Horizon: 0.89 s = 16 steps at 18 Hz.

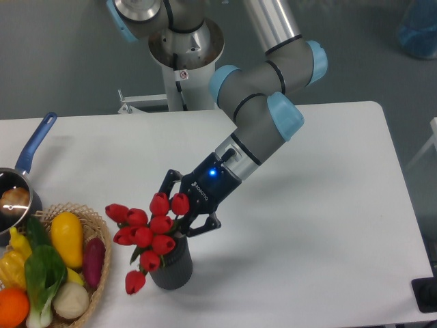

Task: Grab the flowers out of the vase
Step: 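Close the gripper around the tulip stems above the vase rim, then lift the gripped tulips straight up out of the grey vase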

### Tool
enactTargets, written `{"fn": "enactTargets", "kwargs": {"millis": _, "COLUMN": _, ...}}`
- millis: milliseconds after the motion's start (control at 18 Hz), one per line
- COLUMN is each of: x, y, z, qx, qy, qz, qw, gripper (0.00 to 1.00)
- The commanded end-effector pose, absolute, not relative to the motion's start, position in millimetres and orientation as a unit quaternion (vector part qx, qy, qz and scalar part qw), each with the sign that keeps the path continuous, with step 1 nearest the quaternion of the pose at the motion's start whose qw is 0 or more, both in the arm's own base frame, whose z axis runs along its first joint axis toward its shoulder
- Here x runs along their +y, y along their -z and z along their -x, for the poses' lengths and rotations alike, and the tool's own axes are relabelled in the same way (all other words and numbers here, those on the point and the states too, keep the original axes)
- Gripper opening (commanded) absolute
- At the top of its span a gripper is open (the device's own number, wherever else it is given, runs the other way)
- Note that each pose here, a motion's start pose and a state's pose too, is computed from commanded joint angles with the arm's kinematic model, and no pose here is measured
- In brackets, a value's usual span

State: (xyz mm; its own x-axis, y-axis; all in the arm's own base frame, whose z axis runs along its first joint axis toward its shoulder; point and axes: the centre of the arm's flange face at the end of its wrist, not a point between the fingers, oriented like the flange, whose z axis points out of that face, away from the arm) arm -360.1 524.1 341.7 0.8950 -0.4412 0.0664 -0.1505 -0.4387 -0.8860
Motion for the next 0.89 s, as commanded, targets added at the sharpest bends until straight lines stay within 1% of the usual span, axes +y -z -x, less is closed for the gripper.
{"fn": "enactTargets", "kwargs": {"millis": 56, "x": 523, "y": -346, "z": 363, "qx": 0.168, "qy": 0.146, "qz": 0.837, "qw": 0.5, "gripper": 0.0}}
{"fn": "enactTargets", "kwargs": {"millis": 278, "x": 524, "y": -392, "z": 373, "qx": 0.126, "qy": 0.145, "qz": 0.841, "qw": 0.505, "gripper": 0.0}}
{"fn": "enactTargets", "kwargs": {"millis": 389, "x": 525, "y": -403, "z": 376, "qx": 0.113, "qy": 0.147, "qz": 0.842, "qw": 0.506, "gripper": 0.0}}
{"fn": "enactTargets", "kwargs": {"millis": 722, "x": 516, "y": -479, "z": 359, "qx": 0.089, "qy": 0.138, "qz": 0.835, "qw": 0.525, "gripper": 0.0}}
{"fn": "enactTargets", "kwargs": {"millis": 889, "x": 514, "y": -510, "z": 355, "qx": 0.075, "qy": 0.141, "qz": 0.83, "qw": 0.535, "gripper": 0.0}}
